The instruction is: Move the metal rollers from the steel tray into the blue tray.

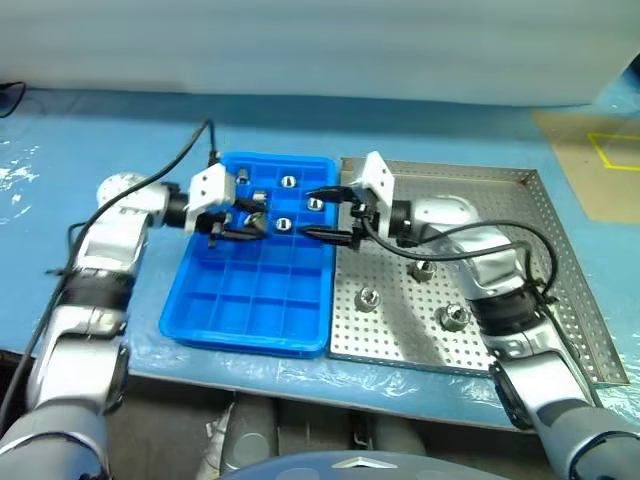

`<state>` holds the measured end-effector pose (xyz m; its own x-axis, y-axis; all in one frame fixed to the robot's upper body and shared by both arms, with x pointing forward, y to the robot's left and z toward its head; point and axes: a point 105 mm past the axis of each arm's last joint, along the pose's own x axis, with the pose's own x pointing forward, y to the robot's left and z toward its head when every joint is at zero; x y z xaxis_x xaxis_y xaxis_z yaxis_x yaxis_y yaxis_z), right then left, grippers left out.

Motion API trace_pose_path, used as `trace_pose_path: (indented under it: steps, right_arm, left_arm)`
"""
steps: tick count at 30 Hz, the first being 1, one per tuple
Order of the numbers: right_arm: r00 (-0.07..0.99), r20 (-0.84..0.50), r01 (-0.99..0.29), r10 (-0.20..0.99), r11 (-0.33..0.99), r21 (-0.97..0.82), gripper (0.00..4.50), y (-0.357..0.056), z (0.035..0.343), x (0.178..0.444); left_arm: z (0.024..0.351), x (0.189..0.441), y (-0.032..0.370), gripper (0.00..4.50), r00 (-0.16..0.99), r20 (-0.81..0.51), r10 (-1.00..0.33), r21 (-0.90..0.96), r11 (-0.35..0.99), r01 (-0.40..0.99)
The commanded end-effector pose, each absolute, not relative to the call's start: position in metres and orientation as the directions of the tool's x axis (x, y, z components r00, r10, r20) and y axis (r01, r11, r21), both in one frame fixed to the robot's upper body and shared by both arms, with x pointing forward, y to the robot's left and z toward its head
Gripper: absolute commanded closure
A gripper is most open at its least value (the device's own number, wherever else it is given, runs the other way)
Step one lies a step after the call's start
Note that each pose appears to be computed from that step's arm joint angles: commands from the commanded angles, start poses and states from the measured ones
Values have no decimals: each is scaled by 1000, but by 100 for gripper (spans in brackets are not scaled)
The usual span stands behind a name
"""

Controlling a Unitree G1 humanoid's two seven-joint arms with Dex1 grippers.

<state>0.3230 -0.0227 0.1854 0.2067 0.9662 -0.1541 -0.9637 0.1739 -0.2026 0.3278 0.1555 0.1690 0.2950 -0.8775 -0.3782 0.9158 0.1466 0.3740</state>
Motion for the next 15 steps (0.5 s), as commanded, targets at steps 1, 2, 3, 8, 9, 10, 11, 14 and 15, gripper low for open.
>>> trace_pose_path:
  steps: [1, 2, 3, 8, 9, 10, 11, 14, 15]
  right_arm:
    - [145, -158, -970, 977, 110, -215, 82, -12, 182, 323]
    - [139, -159, -971, 977, 104, -213, 82, -10, 181, 324]
    - [131, -161, -972, 978, 95, -213, 82, -8, 179, 324]
    - [111, -167, -974, 980, 74, -216, 82, -3, 175, 327]
    - [111, -167, -973, 980, 73, -219, 82, -3, 175, 327]
    - [111, -167, -973, 980, 73, -220, 82, -3, 175, 327]
    - [112, -167, -973, 980, 74, -221, 82, -3, 175, 327]
    - [128, -172, -971, 977, 88, -223, 82, -6, 173, 328]
    - [134, -175, -970, 975, 94, -222, 82, -7, 172, 328]
  left_arm:
    - [185, 312, 158, 261, 363, -325, -873, 426, 207, 880]
    - [183, 310, 160, 261, 381, -325, -866, 423, 227, 877]
    - [179, 308, 163, 261, 404, -323, -856, 413, 257, 874]
    - [156, 309, 184, 261, 511, -329, -794, 367, 391, 844]
    - [149, 308, 188, 261, 524, -343, -780, 366, 402, 839]
    - [145, 307, 191, 261, 539, -342, -770, 355, 426, 832]
    - [144, 306, 193, 261, 551, -335, -765, 346, 444, 827]
    - [139, 304, 196, 261, 570, -325, -755, 334, 472, 816]
    - [137, 304, 196, 261, 570, -329, -753, 331, 473, 817]
